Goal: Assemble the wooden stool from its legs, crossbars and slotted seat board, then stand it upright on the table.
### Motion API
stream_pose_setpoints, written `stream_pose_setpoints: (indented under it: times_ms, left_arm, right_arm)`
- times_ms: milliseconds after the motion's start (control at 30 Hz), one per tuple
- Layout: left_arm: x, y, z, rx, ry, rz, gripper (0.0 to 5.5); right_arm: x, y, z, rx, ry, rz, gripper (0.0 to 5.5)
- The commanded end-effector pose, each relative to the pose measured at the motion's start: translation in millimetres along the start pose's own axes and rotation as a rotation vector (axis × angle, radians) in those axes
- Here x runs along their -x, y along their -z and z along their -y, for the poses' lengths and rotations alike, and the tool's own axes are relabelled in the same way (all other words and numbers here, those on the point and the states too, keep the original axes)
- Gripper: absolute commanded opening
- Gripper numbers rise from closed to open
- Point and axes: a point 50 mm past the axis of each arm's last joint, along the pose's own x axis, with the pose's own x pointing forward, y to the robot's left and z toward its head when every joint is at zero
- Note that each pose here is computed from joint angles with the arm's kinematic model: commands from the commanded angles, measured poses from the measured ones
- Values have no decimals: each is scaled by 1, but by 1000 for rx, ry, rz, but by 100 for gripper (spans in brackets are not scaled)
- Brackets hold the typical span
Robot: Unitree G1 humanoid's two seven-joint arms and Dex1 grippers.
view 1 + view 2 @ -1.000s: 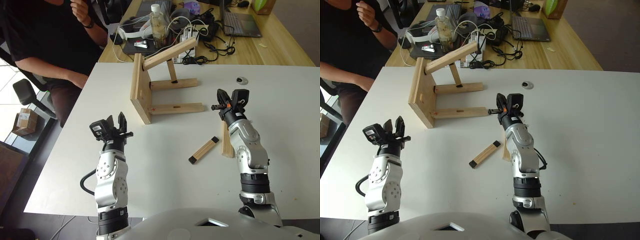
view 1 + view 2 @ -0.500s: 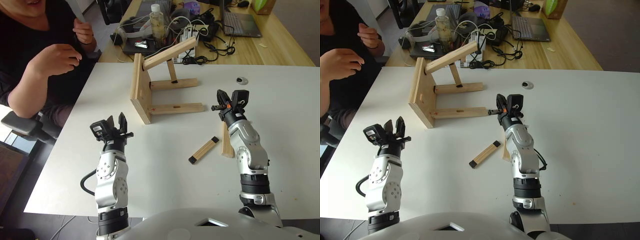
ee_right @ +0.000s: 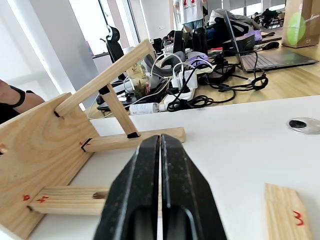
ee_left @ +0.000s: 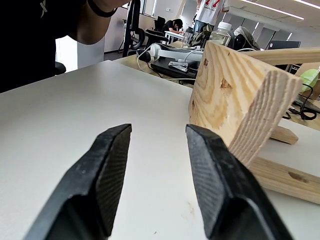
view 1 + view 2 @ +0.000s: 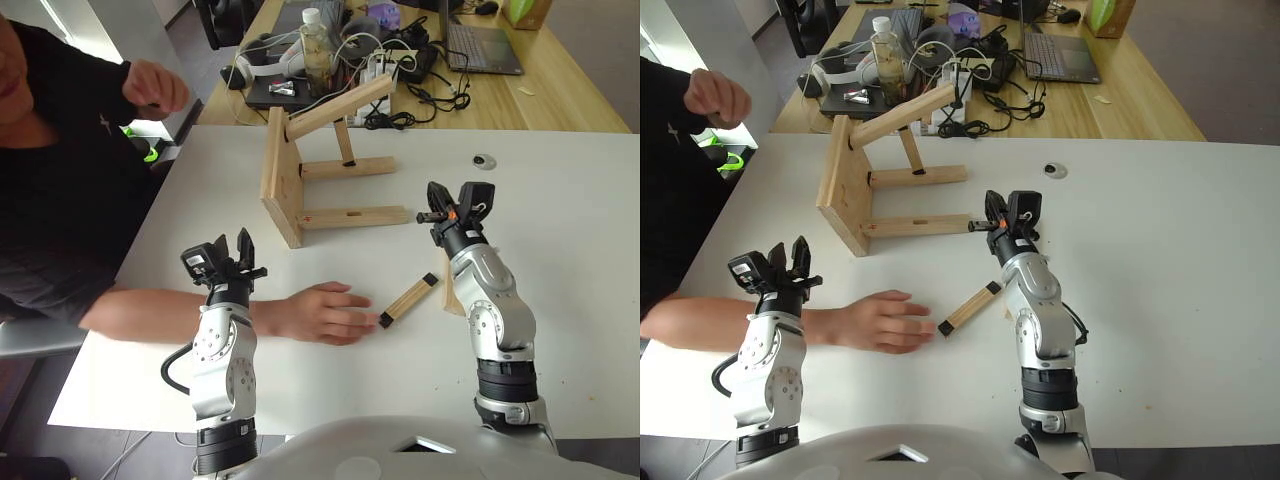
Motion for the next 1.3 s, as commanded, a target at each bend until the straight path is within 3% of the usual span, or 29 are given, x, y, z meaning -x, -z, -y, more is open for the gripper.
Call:
stream_pose_setpoints:
  times_ms: [33,500,1100,1300]
  left_arm:
    - [0,0,0,-14,1,1,203]
    - [0,1,1,-10,-3,2,203]
    - [0,1,2,-4,-8,8,203]
    - [1,1,2,-3,-9,8,203]
  right_arm:
    - [2,-1,5,79,-9,33,5]
    - [7,-3,6,261,-96,113,229]
    - [4,-2,7,295,-104,105,525]
    - [4,-2,6,299,-112,104,535]
